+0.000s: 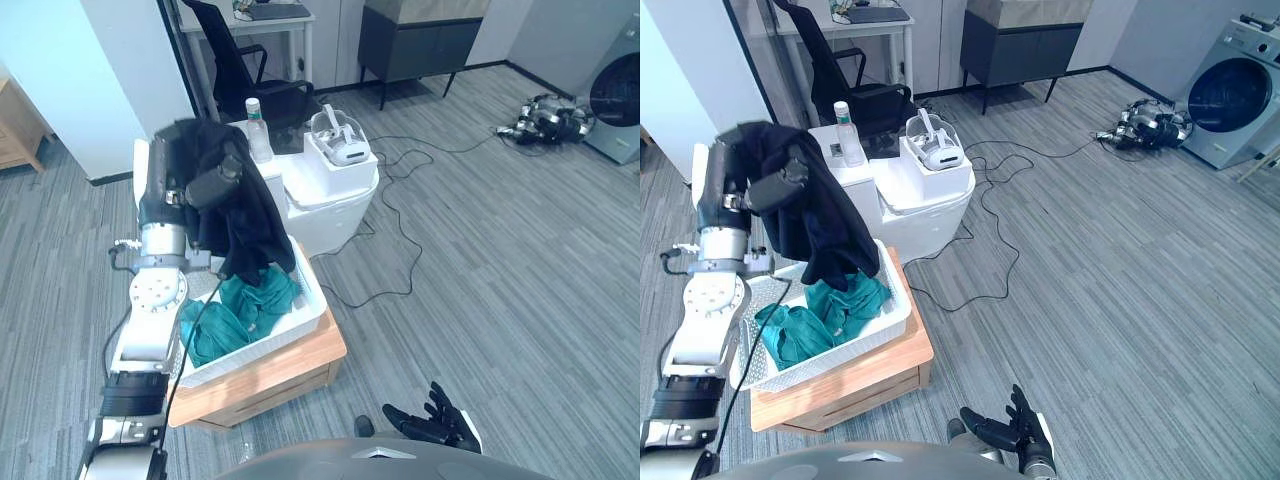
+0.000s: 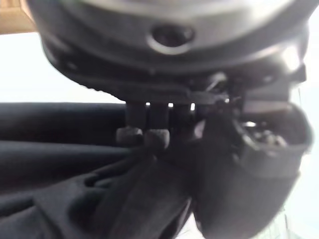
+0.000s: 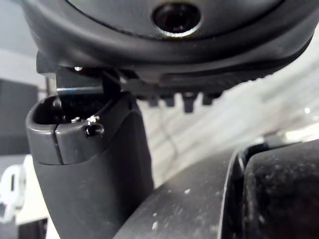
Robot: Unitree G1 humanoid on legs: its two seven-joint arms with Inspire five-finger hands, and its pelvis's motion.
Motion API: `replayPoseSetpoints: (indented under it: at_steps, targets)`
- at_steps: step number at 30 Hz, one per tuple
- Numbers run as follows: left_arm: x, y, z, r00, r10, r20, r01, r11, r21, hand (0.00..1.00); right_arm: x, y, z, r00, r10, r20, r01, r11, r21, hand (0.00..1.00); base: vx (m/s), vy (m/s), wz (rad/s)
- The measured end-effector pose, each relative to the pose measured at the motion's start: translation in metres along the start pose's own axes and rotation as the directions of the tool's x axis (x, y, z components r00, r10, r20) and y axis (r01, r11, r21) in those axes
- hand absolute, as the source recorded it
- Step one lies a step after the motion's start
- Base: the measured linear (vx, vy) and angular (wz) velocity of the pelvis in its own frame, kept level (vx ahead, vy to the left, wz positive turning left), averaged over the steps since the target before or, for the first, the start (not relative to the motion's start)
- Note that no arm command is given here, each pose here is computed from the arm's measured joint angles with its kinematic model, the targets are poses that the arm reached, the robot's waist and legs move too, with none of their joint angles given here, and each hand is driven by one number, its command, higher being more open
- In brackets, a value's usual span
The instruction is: Tidy up the quilt and then pick up the clothes from the bed and put them into the laundry hamper
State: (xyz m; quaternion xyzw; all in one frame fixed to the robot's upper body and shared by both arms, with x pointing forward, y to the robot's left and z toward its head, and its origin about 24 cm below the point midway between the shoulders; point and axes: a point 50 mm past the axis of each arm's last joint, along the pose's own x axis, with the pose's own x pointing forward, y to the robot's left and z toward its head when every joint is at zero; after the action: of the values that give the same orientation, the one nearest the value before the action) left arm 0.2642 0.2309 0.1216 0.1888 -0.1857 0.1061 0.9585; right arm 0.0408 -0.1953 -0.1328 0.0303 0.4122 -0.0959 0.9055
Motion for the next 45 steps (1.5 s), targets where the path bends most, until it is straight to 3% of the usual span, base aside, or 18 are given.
replayPoseSetpoints:
  at_steps: [7,12,18,23,26,28,30,33,36,40,41,45]
  targets:
    - [-0.036,-0.003,-0.043,0.981,-0.067,-0.181,0.077,0.996,0.05,0.0,0.002,-0.019,-0.018,0.988,-0.126,-0.089,0.132,0.989,0.063,1.0,-0.02,0.002,0.02]
    - [-0.054,-0.011,-0.04,0.983,-0.083,-0.163,0.091,0.995,0.042,0.0,-0.009,-0.036,-0.038,0.959,-0.215,-0.182,0.228,0.972,0.054,1.0,-0.01,0.005,0.07]
    - [-0.055,-0.019,-0.022,0.993,-0.065,-0.098,0.063,0.998,-0.022,0.0,-0.013,-0.036,-0.047,0.949,-0.226,-0.218,0.245,0.967,0.064,1.0,0.0,0.001,-0.01]
    - [-0.069,-0.026,-0.037,0.97,-0.144,-0.194,0.142,0.99,-0.024,0.0,-0.01,-0.034,-0.043,0.956,-0.212,-0.203,0.227,0.973,0.051,1.0,0.0,0.0,0.0]
    - [-0.088,-0.036,-0.071,0.903,-0.212,-0.373,0.239,0.971,0.025,0.0,-0.008,-0.033,-0.041,0.961,-0.196,-0.195,0.206,0.978,0.034,1.0,-0.01,-0.001,-0.02]
    - [-0.111,-0.038,-0.107,0.793,-0.234,-0.562,0.32,0.946,0.058,0.0,-0.007,-0.031,-0.039,0.965,-0.181,-0.189,0.188,0.982,0.018,1.0,-0.03,-0.001,-0.11]
    - [-0.118,-0.035,-0.122,0.733,-0.235,-0.638,0.364,0.928,0.077,0.0,-0.007,-0.031,-0.038,0.966,-0.179,-0.186,0.184,0.983,0.012,1.0,-0.01,-0.005,-0.04]
    - [-0.119,-0.024,-0.141,0.666,-0.199,-0.719,0.392,0.913,0.111,0.0,-0.002,-0.028,-0.033,0.971,-0.164,-0.173,0.167,0.986,0.004,1.0,0.0,0.0,0.0]
    - [-0.11,-0.016,-0.149,0.647,-0.152,-0.747,0.393,0.906,0.156,0.0,0.004,-0.028,-0.026,0.976,-0.154,-0.154,0.154,0.988,-0.012,1.0,0.03,-0.007,-0.01]
    - [-0.08,-0.01,-0.143,0.708,-0.084,-0.702,0.356,0.9,0.252,0.0,0.008,-0.029,-0.017,0.981,-0.152,-0.12,0.151,0.988,-0.02,1.0,0.05,-0.004,-0.03]
    - [-0.071,-0.009,-0.141,0.727,-0.065,-0.684,0.335,0.902,0.271,1.0,0.009,-0.03,-0.015,0.982,-0.153,-0.11,0.151,0.988,-0.021,1.0,0.04,0.003,-0.07]
    - [-0.049,-0.006,-0.136,0.762,-0.023,-0.647,0.279,0.913,0.297,1.0,0.014,-0.03,-0.006,0.986,-0.143,-0.081,0.141,0.989,-0.038,1.0,0.01,-0.001,-0.11]
